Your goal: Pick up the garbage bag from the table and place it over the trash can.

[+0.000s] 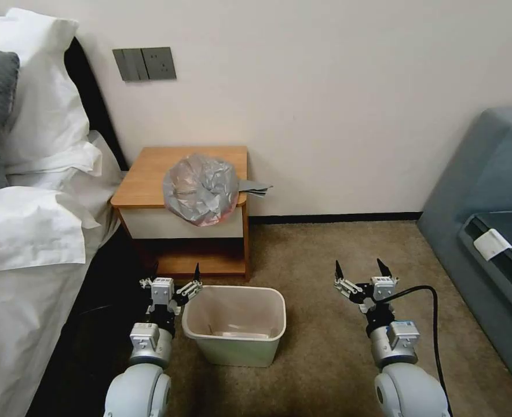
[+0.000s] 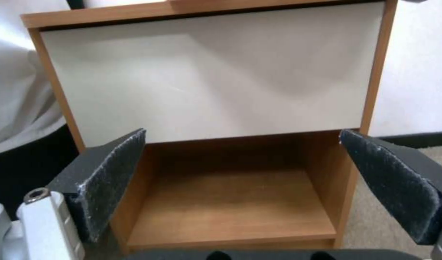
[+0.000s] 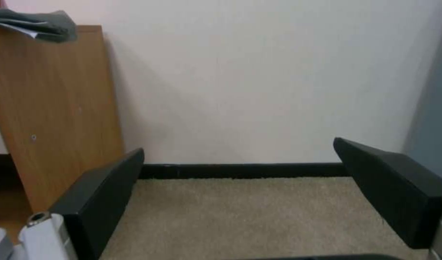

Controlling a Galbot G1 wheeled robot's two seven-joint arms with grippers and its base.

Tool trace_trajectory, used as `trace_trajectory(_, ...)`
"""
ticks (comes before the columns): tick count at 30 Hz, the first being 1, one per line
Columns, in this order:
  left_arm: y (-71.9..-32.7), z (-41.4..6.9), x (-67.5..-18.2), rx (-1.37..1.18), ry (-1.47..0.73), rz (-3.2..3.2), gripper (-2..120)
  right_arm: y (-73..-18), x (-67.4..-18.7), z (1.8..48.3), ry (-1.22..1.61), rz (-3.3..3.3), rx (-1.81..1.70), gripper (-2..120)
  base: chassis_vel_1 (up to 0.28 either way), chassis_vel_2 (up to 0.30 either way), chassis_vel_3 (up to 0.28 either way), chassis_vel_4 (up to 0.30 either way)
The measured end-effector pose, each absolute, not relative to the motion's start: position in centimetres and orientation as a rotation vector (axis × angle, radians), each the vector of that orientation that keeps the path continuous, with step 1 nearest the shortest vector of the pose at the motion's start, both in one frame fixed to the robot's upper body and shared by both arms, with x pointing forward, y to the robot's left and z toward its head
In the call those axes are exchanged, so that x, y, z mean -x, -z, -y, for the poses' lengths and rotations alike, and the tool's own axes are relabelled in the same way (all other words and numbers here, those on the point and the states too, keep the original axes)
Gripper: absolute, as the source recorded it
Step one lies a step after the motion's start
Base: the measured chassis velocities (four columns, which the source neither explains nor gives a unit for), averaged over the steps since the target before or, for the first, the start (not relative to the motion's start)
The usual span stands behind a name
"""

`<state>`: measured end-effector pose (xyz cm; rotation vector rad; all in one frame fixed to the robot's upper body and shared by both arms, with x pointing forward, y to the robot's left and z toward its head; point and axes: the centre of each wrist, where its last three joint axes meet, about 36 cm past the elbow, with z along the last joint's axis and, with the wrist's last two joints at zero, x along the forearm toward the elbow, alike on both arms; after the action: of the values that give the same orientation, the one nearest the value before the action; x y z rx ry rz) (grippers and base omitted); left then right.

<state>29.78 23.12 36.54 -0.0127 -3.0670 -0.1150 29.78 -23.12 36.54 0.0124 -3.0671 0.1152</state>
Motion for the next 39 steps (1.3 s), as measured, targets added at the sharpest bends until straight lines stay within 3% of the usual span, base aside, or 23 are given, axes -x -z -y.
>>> trace_trajectory(39,-36.69,-23.2,-29.7,0.01,0.114,3.07,100,-36.56,-29.73,23.12,-0.115,3.067,-0.012,100,0.0,0.0,0.0,0.0)
